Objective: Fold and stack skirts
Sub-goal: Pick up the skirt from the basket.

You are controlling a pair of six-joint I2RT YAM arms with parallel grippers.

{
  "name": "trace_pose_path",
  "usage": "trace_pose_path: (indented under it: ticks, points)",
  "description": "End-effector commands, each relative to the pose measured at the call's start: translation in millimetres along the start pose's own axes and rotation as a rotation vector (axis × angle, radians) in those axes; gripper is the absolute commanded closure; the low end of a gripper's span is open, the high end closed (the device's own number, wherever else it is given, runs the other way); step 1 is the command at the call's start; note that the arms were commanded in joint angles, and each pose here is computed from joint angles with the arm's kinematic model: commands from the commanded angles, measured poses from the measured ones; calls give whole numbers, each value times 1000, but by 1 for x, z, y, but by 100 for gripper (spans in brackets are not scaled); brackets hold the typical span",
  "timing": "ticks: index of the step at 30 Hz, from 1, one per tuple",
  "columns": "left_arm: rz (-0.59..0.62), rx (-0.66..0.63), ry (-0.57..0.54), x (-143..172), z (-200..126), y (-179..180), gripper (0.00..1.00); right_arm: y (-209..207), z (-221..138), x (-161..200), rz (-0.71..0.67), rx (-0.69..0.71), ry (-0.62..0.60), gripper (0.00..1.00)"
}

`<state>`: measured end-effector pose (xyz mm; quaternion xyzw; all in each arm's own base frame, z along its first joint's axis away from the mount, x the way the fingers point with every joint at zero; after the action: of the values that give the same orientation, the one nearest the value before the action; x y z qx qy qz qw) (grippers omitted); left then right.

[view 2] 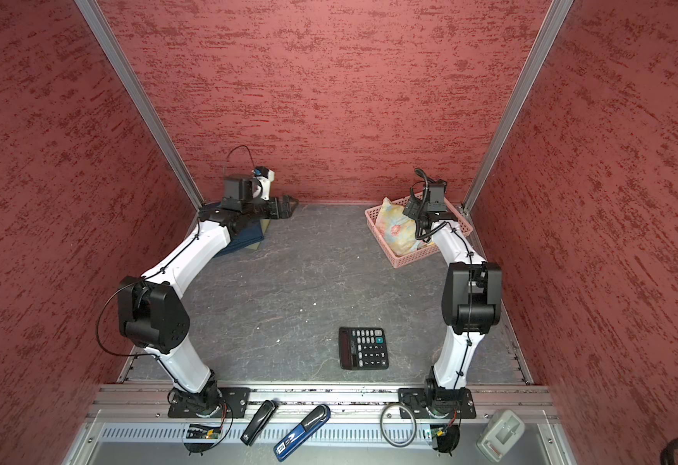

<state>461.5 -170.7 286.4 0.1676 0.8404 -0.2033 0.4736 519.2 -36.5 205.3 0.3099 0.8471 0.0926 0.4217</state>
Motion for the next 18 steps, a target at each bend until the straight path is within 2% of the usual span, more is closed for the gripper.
trace_pose_path:
  ticks: [1,7,10,14,15,16,17,18]
  points:
    - [31,81,-4,9,4,-28,0,-21,3,12,38,38,108,9]
    - [16,149,83,43,19,-59,0,-42,20,40,-4,97,189,15]
    - [0,163,98,50,21,-66,0,-45,33,50,-17,97,234,26]
    - [-15,182,92,50,17,-70,0,-45,46,55,-42,105,284,60]
    - [-16,179,86,48,15,-70,0,-42,46,52,-47,100,284,74]
    - [-17,177,82,46,13,-70,0,-38,43,45,-54,95,266,93]
    - [-16,176,78,45,11,-71,0,-29,36,33,-60,78,230,100]
    - [-16,176,75,43,8,-71,0,-18,25,18,-69,50,182,100]
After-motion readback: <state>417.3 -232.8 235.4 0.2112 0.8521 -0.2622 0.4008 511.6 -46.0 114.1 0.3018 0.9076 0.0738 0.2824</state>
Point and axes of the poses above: each gripper's point midway between its finger pads, its own z axis out along the fingers, its own y axis along the line the jaws close on, x = y × z, the point moved 4 cm from there along -z, back along the fingers, and after that the axes turned 10 degrees about z, right-handed, at the moved point
